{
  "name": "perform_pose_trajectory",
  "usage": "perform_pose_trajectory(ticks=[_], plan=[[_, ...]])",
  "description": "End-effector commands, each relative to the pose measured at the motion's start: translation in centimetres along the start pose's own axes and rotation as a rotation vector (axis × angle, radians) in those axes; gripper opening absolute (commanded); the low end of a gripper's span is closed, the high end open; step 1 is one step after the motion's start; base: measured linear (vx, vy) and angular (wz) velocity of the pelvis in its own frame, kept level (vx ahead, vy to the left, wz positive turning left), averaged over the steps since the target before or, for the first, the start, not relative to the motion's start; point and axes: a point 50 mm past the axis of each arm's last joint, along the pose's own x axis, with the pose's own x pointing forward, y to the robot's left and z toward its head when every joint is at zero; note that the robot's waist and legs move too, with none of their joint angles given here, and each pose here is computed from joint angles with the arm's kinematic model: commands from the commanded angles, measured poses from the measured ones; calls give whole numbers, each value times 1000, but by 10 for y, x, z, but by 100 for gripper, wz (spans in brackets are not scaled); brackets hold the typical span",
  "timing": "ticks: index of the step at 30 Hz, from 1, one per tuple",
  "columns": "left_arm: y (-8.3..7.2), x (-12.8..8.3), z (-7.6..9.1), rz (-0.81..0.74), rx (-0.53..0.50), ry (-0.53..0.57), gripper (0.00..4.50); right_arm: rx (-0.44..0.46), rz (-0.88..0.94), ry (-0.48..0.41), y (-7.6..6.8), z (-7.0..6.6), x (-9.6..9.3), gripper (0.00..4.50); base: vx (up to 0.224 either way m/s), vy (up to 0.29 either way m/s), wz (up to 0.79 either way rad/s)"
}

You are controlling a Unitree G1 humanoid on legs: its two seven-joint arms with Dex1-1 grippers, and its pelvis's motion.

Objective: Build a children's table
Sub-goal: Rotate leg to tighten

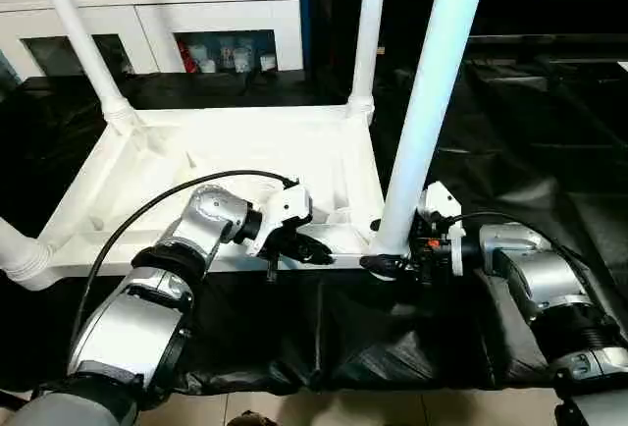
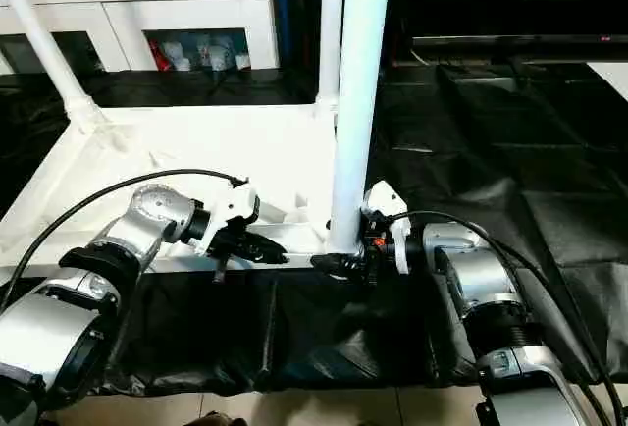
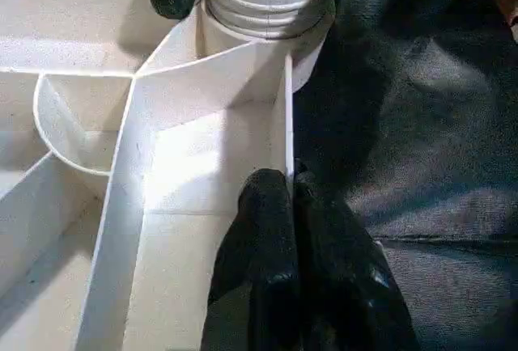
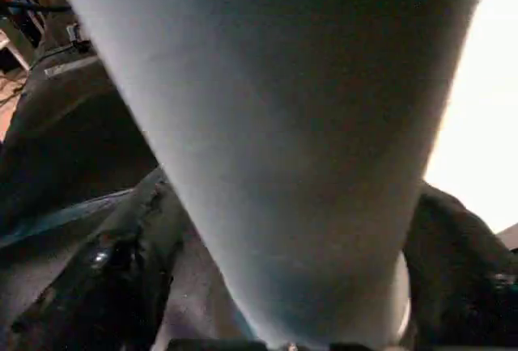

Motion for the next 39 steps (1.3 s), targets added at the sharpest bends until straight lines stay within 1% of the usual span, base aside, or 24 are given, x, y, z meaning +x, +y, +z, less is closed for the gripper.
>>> perform_pose_trajectory(ticks=[1,4,5,7,9,11,16,19,21,23,25,28,30,31,33,34,35,39], plan=[[4,13,23,-11,72,-47,0,15,190,32,21,-4,29,349,0,0,0],[4,13,23,-15,72,-45,0,21,191,30,21,-4,28,329,0,0,0],[4,13,23,-15,72,-45,0,22,191,30,21,-4,28,329,0,0,0],[4,13,23,-16,71,-45,0,23,188,27,21,-4,28,309,0,0,0],[4,13,23,-17,71,-43,0,23,183,24,20,-4,27,303,0,0,0],[4,13,22,-17,70,-41,0,24,180,23,20,-3,27,285,0,0,0],[3,13,21,-18,61,-44,0,28,177,17,20,-3,27,267,0,0,0],[4,13,21,-1,51,-53,0,32,154,2,20,-3,28,264,0,0,0],[7,15,22,63,18,-78,0,26,16,-38,12,-2,30,264,0,0,0],[11,19,24,128,-21,-106,0,67,-180,-63,0,-3,32,263,0,0,0],[11,22,26,142,-29,-118,0,83,-241,-70,-4,-4,33,262,0,0,0],[9,43,35,166,-63,-167,0,202,-421,-135,-11,-3,48,262,0,0,0],[8,50,38,177,-70,-175,0,219,-463,-140,-11,-3,54,262,0,0,0],[7,57,42,189,-78,-189,0,228,-515,-137,-13,-2,61,262,0,0,0],[6,65,47,199,-74,-205,0,233,-589,-164,-15,3,69,262,0,0,0],[5,67,49,201,-70,-208,0,230,-605,-177,-15,5,71,318,0,0,0],[5,67,49,202,-67,-208,0,232,-613,-200,-15,8,72,318,0,0,0],[6,65,48,205,-33,-189,0,239,-618,-238,-16,12,70,360,0,0,0]])
